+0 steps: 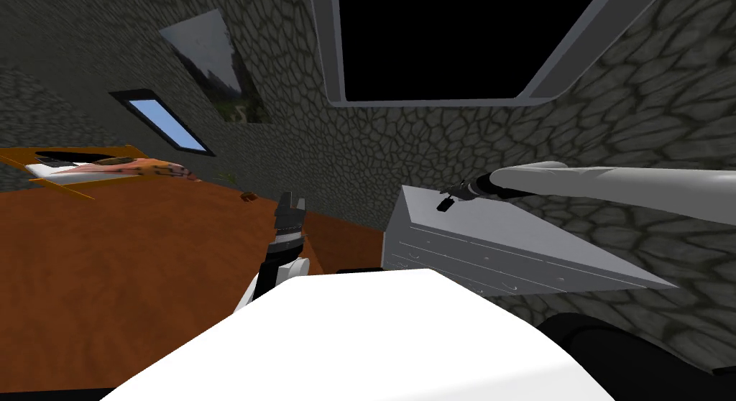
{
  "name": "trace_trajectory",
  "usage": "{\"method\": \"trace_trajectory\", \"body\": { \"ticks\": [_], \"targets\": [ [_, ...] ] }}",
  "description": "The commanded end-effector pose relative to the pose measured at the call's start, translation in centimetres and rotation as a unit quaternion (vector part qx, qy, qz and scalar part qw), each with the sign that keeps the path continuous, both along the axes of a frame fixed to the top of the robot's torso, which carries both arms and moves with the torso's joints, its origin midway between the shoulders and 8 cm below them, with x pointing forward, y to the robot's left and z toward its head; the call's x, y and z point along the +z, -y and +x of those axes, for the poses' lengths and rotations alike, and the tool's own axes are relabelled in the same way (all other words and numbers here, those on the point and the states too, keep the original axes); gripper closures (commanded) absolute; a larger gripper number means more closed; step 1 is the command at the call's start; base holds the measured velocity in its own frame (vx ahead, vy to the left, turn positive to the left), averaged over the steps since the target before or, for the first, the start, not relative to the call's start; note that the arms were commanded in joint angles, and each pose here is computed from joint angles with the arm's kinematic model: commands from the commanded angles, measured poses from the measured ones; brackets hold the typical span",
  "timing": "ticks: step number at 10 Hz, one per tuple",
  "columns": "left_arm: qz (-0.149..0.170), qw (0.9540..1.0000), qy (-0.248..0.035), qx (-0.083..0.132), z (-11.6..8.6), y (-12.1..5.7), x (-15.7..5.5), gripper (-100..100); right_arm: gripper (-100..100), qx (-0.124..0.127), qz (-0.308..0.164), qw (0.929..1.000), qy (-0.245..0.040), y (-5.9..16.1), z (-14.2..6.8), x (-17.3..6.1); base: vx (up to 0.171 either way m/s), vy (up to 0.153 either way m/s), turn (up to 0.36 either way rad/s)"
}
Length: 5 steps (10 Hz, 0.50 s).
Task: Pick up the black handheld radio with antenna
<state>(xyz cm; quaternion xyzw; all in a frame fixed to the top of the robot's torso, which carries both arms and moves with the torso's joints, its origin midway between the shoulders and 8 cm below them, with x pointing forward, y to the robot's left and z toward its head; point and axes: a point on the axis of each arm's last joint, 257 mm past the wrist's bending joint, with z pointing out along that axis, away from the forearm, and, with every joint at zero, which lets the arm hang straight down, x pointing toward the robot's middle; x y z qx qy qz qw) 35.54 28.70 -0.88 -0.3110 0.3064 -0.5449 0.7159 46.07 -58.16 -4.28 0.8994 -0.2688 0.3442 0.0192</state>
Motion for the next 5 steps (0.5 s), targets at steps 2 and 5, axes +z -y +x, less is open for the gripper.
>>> {"method": "trace_trajectory", "body": {
  "ticks": [2,5],
  "targets": [
    [0.000,1.0000,0.000,0.000,0.0,0.0,0.0,0,-100,-0.024,0.001,0.9997,-0.001,2.7,-1.6,-0.4,-0.087,0.004,0.178],
    [0.000,1.0000,0.000,0.000,0.0,0.0,0.0,0,-100,-0.067,0.000,0.9977,0.000,7.0,-3.9,-0.9,-0.083,0.007,0.249]
  ]
}}
